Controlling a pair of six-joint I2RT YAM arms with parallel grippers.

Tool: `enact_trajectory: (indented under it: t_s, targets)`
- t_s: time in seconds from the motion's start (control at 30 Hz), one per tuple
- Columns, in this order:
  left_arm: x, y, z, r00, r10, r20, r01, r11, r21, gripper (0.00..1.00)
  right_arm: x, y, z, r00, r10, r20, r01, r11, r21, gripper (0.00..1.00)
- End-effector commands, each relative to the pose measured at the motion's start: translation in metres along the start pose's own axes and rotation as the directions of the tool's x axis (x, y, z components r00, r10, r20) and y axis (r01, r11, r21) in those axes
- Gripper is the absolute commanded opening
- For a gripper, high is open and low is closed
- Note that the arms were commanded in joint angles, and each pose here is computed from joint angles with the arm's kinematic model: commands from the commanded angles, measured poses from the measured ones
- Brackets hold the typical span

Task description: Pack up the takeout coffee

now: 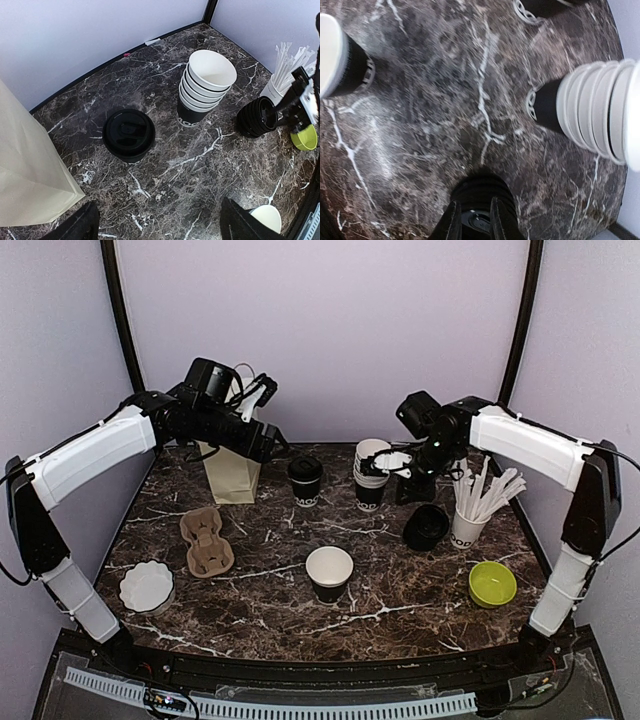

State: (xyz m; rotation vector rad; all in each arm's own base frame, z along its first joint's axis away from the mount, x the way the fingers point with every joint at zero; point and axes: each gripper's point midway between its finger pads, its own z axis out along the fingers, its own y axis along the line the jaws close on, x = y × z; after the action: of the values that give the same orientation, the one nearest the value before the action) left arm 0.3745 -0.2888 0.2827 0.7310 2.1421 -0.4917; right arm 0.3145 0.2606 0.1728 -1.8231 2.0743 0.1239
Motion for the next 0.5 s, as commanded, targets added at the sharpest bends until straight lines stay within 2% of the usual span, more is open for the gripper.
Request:
enact_trajectory:
  t_s: [0.0,0.27,0.47]
  targets:
    - [-0.004,-0.005,-0.004,1.0,0.011,0.022,-0.012,0.999,0.03,0.86,0.038,-0.03,-0.002,0.996,0.023,-0.092,-0.013,0.993,0.115,0.2]
    - [0.001,-0.006,-0.004,1.0,0.01,0.016,-0.011,0.999,0.037,0.86,0.074,-0.053,0.015,0.969,-0.008,-0.248,0.062,0.976,0.211,0.32]
    - [0.003,-0.006,-0.003,1.0,0.01,0.014,-0.011,0.999,0.04,0.86,0.08,-0.05,0.027,0.96,-0.027,-0.279,0.078,0.982,0.174,0.33]
